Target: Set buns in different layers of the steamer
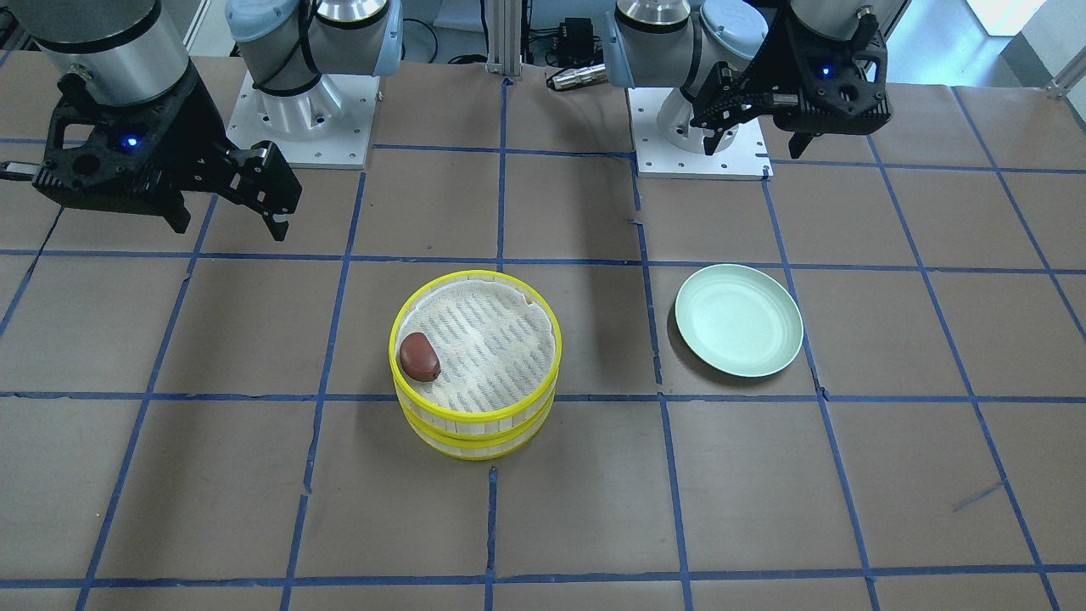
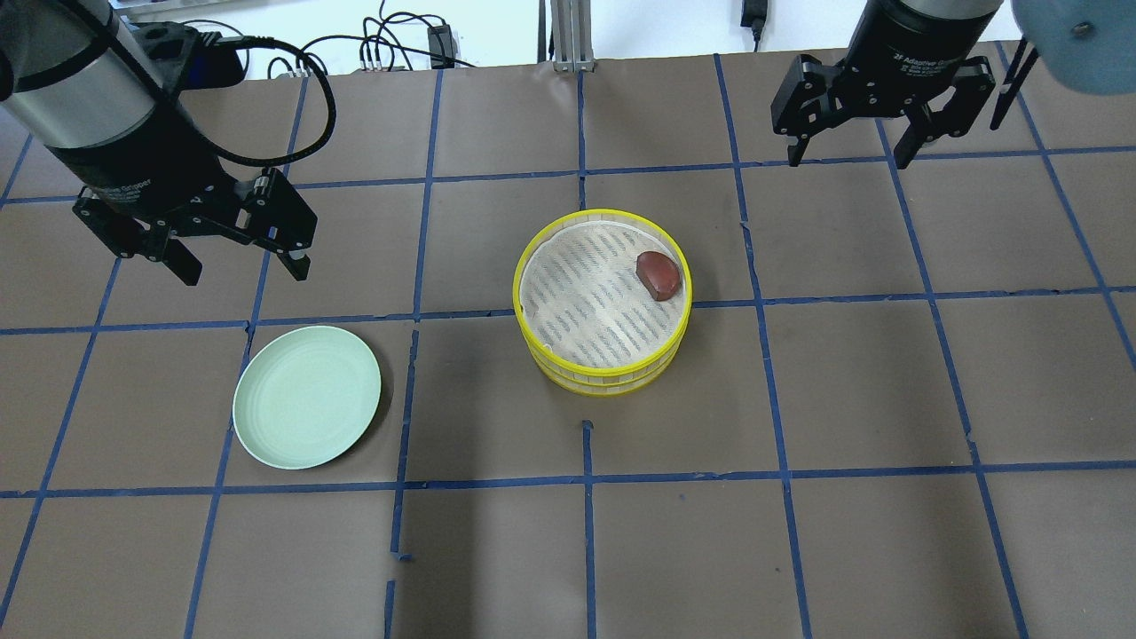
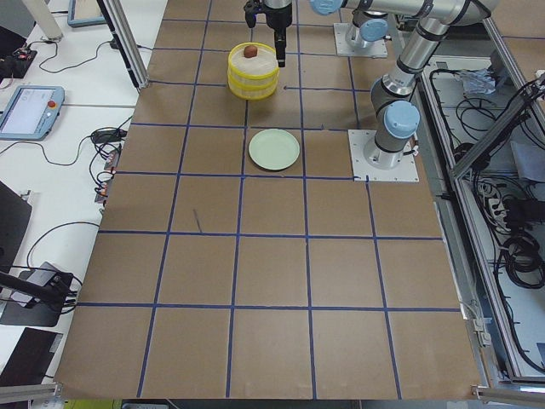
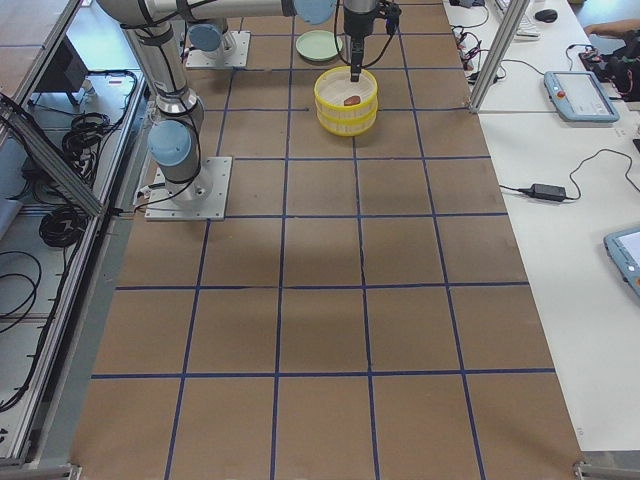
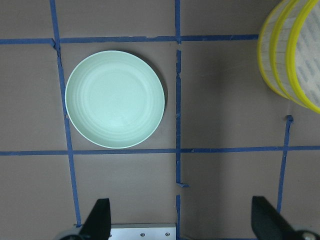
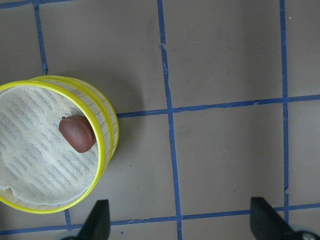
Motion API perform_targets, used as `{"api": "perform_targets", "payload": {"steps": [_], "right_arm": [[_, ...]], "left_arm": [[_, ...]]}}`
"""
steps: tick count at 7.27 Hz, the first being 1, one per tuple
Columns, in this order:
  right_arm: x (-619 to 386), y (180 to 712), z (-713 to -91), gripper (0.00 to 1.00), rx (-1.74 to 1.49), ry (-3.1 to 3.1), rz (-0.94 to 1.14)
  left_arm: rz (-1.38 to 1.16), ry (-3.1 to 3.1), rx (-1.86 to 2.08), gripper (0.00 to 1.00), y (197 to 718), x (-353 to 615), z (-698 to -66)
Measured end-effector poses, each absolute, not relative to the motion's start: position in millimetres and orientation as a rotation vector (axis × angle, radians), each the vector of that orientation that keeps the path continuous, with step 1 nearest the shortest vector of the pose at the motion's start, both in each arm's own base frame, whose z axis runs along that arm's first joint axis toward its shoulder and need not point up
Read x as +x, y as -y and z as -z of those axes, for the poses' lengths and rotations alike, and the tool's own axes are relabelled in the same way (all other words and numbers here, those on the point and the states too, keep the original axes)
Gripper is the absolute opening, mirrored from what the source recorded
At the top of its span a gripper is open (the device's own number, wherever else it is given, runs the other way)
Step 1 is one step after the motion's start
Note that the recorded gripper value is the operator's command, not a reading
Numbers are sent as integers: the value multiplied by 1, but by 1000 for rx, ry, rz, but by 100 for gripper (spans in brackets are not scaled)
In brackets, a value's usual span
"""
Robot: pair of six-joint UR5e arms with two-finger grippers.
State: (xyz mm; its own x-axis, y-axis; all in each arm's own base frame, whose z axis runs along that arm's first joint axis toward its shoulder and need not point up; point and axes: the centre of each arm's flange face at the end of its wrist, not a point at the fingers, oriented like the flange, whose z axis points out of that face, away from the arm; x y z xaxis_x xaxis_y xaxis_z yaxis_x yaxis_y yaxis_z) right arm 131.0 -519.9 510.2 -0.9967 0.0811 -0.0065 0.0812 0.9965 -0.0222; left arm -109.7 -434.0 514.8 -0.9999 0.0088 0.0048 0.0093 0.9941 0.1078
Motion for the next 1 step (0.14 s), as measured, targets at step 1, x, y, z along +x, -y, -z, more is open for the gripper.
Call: {"api": "perform_targets", "payload": {"steps": [1], "right_arm": [[131, 520, -510, 100, 127, -3133, 35]], "left_arm": [[175, 3132, -20, 100, 433, -110, -514]]}}
